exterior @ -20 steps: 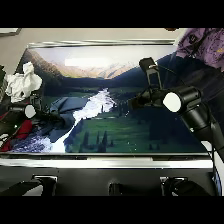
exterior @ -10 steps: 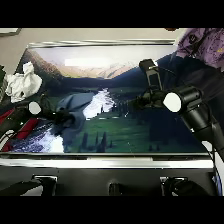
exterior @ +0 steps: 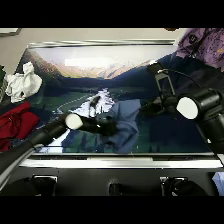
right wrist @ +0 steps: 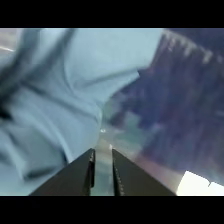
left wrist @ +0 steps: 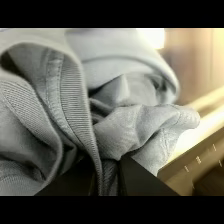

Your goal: Fold the clothes and pants, and hang the long-sleeved shirts on hangers.

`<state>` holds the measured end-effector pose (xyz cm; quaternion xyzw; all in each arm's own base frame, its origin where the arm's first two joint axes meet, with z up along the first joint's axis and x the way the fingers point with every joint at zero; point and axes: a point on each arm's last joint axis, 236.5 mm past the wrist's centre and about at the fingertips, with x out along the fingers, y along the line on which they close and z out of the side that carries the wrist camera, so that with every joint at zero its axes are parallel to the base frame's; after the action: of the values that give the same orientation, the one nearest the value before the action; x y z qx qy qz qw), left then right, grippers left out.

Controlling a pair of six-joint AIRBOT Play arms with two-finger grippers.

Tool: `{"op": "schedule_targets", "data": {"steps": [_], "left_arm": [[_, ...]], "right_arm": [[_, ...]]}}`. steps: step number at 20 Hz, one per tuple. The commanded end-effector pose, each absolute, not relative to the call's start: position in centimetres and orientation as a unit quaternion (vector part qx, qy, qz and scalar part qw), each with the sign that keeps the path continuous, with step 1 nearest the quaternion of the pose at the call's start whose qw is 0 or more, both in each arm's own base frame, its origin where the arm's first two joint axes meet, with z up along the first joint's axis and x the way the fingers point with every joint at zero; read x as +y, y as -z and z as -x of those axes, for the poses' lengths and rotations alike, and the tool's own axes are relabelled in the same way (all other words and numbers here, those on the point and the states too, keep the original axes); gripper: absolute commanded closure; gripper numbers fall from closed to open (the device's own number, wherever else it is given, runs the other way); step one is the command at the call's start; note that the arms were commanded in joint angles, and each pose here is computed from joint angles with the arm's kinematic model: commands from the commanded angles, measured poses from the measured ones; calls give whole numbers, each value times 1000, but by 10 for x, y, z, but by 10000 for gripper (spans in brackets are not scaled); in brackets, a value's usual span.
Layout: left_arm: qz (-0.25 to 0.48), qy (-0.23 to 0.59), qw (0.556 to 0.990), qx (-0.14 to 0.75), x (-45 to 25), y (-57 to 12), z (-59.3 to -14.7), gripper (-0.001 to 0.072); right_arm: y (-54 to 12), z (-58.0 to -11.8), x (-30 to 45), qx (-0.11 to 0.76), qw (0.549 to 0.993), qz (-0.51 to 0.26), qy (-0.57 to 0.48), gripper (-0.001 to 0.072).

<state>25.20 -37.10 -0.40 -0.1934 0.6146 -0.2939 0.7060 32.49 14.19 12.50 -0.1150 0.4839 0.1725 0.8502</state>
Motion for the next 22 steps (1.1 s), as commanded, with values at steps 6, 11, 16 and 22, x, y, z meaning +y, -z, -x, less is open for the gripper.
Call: {"op": "schedule_targets", "data": {"steps": [6, 11, 16, 22], "left_arm": [[208, 277, 700, 624, -363, -3, -252, 43], [171, 210, 761, 589, -264, -30, -302, 42], [200, 170, 771, 580, -229, -32, -326, 43], [196, 169, 764, 591, -229, -30, -320, 43]], "right_arm": [[-153, -362, 46, 430, 893, 133, 27, 266], [-100, -402, -20, 454, 843, -268, 105, 232], [-2, -428, 48, 566, 744, -349, -68, 231], [61, -441, 94, 597, 715, -350, -99, 214]]}}
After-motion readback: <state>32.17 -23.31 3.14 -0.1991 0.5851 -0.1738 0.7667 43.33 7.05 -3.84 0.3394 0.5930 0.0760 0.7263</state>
